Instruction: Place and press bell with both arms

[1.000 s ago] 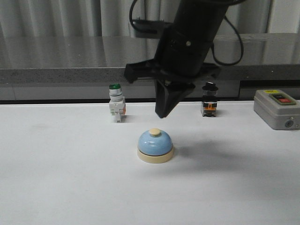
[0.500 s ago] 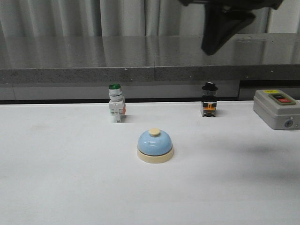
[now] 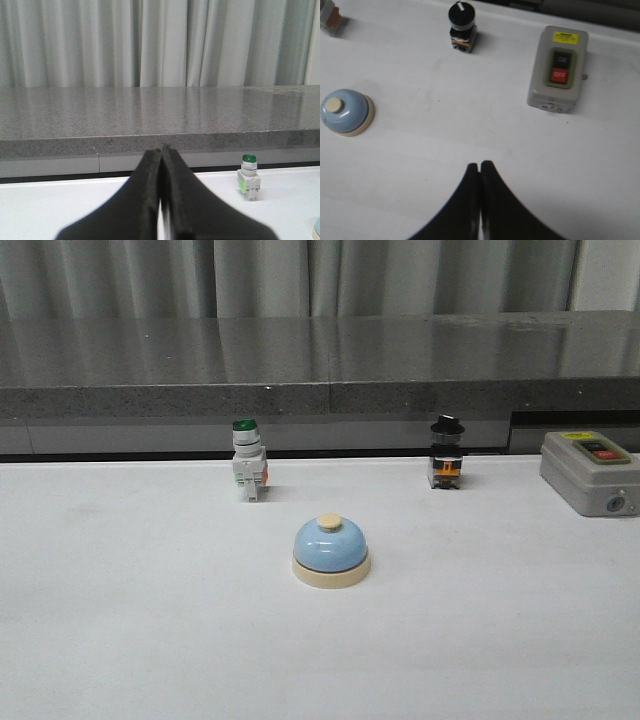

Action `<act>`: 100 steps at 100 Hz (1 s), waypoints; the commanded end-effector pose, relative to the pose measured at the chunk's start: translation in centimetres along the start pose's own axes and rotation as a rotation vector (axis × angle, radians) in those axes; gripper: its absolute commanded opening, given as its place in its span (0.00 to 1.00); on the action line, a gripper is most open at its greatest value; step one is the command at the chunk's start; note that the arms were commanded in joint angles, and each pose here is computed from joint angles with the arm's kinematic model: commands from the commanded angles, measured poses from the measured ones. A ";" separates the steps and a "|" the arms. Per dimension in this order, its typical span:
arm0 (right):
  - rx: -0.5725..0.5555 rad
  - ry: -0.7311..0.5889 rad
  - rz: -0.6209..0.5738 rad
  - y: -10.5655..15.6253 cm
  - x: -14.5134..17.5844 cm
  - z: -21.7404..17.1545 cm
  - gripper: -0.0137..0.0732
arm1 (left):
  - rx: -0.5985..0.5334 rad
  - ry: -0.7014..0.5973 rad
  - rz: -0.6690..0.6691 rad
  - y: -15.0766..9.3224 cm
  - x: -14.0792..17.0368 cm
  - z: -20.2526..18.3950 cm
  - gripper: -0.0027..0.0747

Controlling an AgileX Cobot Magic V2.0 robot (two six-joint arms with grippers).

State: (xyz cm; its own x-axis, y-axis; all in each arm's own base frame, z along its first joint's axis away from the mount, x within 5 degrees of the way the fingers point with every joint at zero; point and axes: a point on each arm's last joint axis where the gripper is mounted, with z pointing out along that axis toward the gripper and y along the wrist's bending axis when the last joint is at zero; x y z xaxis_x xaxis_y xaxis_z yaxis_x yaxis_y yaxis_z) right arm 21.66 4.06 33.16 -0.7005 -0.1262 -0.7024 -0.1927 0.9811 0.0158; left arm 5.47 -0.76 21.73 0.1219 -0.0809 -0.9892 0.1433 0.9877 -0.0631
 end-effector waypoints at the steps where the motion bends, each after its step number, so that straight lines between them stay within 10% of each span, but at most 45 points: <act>1: 0.039 -0.165 0.004 -0.8 0.3 -2.5 0.09 | 0.012 -0.065 -0.007 0.0 0.6 -0.2 0.01; 59: 0.082 -0.543 -0.004 -0.5 8.2 -9.8 0.09 | 0.012 -0.065 -0.007 0.0 0.6 -0.2 0.01; 100: 0.082 -0.567 -0.005 -0.4 8.5 -10.4 0.09 | 0.012 -0.065 -0.007 0.0 0.6 -0.2 0.01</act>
State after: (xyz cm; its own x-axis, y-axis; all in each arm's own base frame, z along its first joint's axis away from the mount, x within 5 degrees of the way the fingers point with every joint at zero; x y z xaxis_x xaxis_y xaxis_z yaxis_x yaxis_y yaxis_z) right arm 8.51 1.11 33.10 -0.3164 -0.0537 -0.9471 -0.1332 0.9910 -0.0117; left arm 5.47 -0.76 21.73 0.1219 -0.0809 -0.9892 0.1433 0.9877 -0.0631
